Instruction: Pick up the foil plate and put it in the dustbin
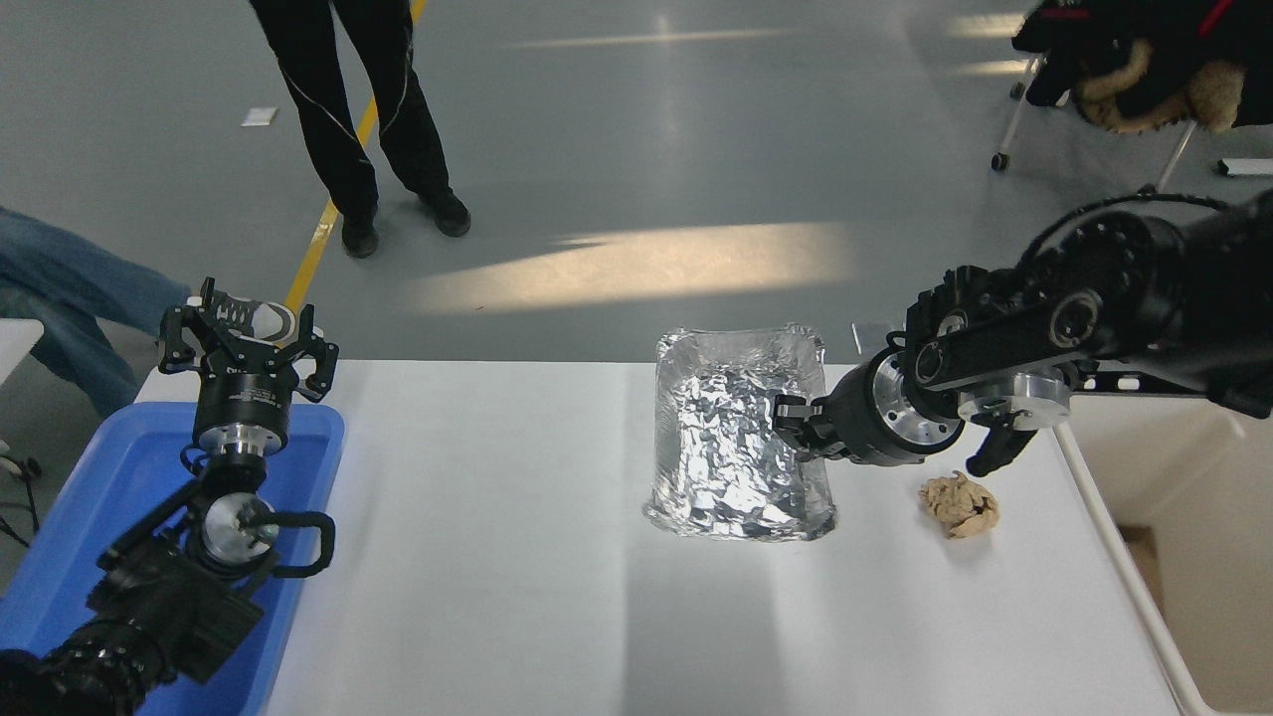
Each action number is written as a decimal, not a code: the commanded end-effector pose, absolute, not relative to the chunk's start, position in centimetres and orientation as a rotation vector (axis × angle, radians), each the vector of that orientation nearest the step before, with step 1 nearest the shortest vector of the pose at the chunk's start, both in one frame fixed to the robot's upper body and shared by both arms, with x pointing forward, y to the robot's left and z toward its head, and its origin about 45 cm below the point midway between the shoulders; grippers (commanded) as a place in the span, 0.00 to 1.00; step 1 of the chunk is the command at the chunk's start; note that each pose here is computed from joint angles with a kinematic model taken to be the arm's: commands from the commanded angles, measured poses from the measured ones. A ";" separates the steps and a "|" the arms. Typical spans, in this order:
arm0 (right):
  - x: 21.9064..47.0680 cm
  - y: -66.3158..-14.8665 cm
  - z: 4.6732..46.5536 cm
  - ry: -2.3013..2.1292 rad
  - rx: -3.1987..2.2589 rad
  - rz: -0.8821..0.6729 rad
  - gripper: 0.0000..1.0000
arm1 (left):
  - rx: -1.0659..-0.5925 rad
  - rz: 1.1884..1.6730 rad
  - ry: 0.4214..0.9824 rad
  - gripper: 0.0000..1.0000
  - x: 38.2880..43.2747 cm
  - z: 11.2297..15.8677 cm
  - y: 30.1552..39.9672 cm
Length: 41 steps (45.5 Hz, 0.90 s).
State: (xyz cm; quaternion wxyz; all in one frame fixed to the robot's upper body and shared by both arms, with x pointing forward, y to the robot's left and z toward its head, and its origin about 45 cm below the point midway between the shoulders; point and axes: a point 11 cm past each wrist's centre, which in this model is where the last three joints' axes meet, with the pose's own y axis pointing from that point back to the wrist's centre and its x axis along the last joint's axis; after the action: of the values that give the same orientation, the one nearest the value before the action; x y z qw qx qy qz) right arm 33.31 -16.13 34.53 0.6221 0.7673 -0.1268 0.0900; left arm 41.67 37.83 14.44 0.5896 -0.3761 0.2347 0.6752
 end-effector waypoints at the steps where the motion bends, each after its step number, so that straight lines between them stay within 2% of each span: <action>1: 30.3 -14.7 43.9 -0.159 1.809 0.285 0.00 | -0.875 1.573 0.547 0.99 41.64 14.40 37.84; 14: 29.5 -14.4 45.2 -0.137 1.815 0.300 0.00 | -0.875 1.573 0.547 0.99 41.64 14.40 37.84; 20: 30.2 -15.4 44.7 -0.170 1.798 0.284 0.00 | -0.875 1.573 0.547 0.99 41.64 14.40 37.84; 24: 32.2 -18.8 42.7 -0.272 1.745 0.217 0.00 | -0.876 1.573 0.547 0.99 41.64 14.41 37.86; 32: 36.3 -29.6 36.5 -0.557 1.558 0.094 0.00 | -0.877 1.572 0.546 0.99 41.69 14.48 37.85; 41: 36.5 -38.7 29.1 -0.758 1.441 -0.050 0.00 | -0.877 1.572 0.546 0.99 41.69 14.48 37.84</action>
State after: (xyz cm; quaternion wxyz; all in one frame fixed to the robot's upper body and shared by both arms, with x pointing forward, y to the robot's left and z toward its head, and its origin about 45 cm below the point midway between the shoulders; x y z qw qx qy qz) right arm 36.20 -27.55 36.85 0.6541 0.7184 -0.2331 0.0413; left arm 41.67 37.85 14.45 0.5893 -0.3763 0.2346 0.6753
